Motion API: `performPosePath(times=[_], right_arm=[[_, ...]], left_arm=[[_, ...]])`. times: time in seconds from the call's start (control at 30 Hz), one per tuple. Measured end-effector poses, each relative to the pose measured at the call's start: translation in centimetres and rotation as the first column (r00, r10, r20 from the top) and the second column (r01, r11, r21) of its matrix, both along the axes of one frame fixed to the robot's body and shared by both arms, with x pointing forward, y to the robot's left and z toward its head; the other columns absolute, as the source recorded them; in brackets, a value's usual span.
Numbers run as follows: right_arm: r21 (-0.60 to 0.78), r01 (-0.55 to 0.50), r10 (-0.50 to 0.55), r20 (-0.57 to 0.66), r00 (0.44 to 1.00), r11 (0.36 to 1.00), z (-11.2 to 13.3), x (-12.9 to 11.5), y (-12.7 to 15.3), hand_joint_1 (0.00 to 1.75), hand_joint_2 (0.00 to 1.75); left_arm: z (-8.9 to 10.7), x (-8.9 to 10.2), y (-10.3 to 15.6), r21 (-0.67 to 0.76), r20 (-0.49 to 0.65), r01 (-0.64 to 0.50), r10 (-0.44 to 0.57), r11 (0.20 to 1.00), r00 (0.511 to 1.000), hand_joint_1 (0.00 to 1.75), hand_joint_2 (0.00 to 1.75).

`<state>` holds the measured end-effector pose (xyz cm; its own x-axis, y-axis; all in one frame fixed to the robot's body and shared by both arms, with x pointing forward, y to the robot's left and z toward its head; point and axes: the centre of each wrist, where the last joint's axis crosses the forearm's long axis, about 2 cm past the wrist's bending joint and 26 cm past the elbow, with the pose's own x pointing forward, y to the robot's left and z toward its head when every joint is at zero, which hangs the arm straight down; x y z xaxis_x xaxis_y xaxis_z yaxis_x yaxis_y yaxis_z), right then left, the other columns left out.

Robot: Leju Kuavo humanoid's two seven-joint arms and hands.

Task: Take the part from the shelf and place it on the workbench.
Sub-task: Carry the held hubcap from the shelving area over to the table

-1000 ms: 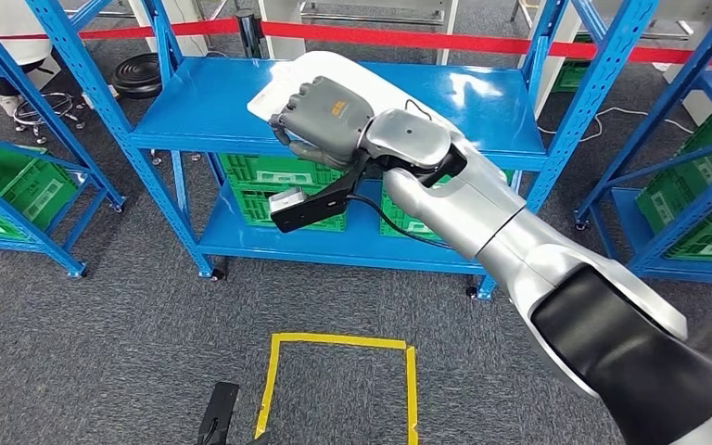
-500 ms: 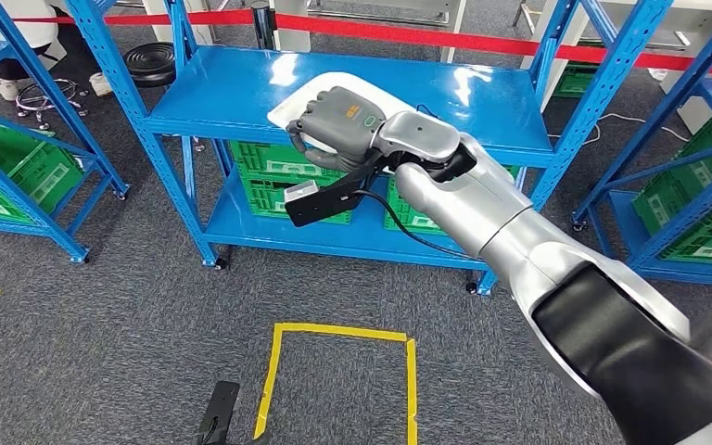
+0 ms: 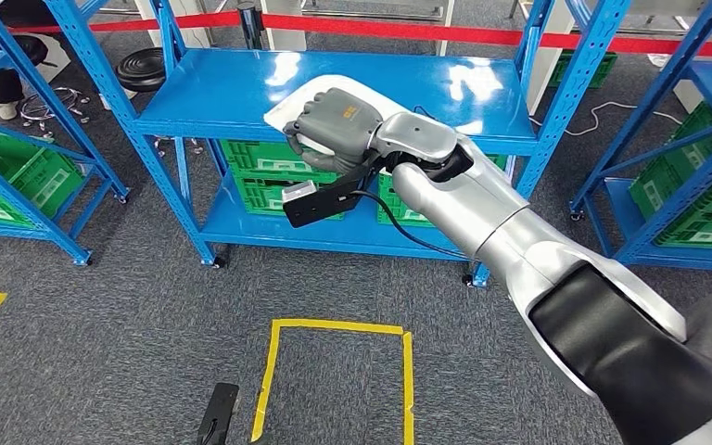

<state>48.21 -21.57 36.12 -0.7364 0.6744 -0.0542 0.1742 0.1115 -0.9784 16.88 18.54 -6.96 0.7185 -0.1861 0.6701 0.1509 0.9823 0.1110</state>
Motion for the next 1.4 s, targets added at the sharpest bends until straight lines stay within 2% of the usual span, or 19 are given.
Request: performPosePath(times=[0.17, 0.43, 0.8, 0.97, 1.4], right_arm=[[-0.008, 0.001, -0.001, 0.012, 1.0, 1.0, 0.1, 0.0, 0.1, 1.75, 1.75], [-0.012, -0.013, 0.014, 0.027, 1.0, 1.0, -0.2, -0.1, 0.1, 1.75, 1.75], [0.012, 0.011, -0.011, 0.049, 0.999, 1.0, -1.9, -0.3, -0.4, 1.75, 1.75], [0.021, 0.025, -0.026, 0.023, 0.999, 0.999, -3.6, -0.5, -0.9, 1.75, 1.75], [0.016, 0.045, -0.045, 0.034, 0.998, 0.999, -3.8, -0.6, -1.0, 1.75, 1.75]], left_arm=[[-0.1, -0.1, 0.1, 0.013, 0.016, 0.003, -0.003, 1.0, 1.0, 0.0, 1.75], [-0.2, -0.4, 0.1, -0.013, 0.079, 0.082, -0.081, 0.997, 0.994, 0.0, 1.75], [-0.3, -0.5, 0.5, 0.029, 0.072, 0.105, -0.107, 0.994, 0.992, 0.0, 1.75], [-0.3, -0.6, 0.5, 0.031, 0.066, 0.107, -0.109, 0.994, 0.992, 0.0, 1.75], [-0.4, -0.5, 0.8, 0.037, 0.066, 0.107, -0.11, 0.994, 0.992, 0.0, 1.75]])
